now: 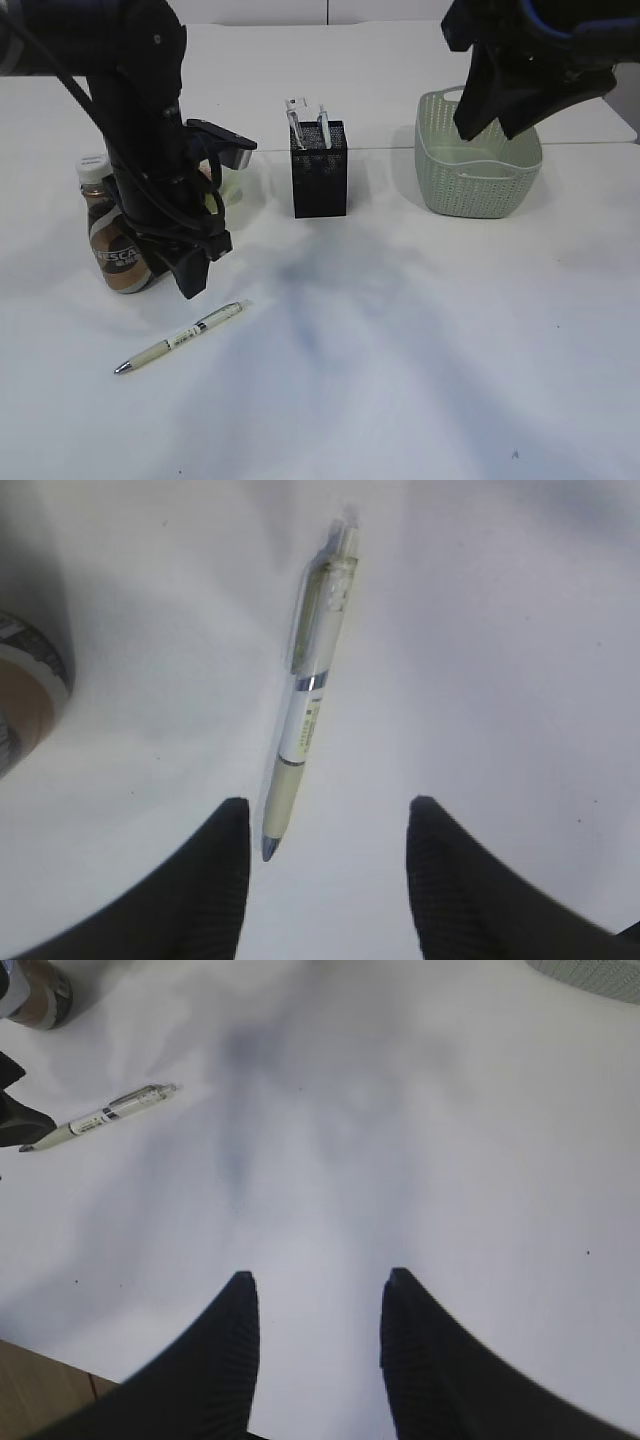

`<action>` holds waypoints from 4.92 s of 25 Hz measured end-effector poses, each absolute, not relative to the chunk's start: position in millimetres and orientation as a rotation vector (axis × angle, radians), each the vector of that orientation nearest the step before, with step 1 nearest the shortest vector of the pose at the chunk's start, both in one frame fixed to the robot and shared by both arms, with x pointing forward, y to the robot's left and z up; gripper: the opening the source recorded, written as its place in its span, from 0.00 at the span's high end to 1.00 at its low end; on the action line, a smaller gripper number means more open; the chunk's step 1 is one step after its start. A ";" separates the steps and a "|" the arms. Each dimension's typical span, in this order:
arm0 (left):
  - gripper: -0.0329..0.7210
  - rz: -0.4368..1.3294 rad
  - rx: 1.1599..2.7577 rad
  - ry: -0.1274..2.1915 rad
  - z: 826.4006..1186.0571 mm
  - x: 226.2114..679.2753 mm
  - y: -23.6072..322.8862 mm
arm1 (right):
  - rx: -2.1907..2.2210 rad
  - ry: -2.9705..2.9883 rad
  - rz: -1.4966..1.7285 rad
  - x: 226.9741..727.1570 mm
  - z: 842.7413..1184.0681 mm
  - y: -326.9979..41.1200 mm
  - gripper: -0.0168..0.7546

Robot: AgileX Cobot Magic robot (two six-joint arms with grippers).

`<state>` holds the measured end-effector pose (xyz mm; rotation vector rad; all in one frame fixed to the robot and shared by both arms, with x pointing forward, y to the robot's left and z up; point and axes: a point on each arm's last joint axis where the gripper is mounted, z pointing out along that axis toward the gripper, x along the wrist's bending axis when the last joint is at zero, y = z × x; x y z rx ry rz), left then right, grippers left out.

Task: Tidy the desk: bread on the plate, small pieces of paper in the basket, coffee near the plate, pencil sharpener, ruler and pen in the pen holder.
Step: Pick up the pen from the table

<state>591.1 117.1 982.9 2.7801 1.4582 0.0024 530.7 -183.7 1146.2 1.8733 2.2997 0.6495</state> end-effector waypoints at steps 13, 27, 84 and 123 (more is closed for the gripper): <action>0.38 -0.036 2.866 1.453 945.4 599.2 115.3 | 1.871 2.298 0.646 530.8 1146.1 -183.9 0.55; 0.39 0.041 2.851 1.325 945.2 606.0 111.6 | 1.871 2.298 0.646 530.8 1146.1 -183.9 0.55; 0.43 -0.073 2.900 1.351 918.0 607.6 114.2 | 1.865 2.294 0.635 531.1 1146.0 -184.9 0.55; 0.44 -0.141 2.937 1.373 892.7 607.7 113.6 | 1.856 2.287 0.620 531.6 1145.8 -186.1 0.55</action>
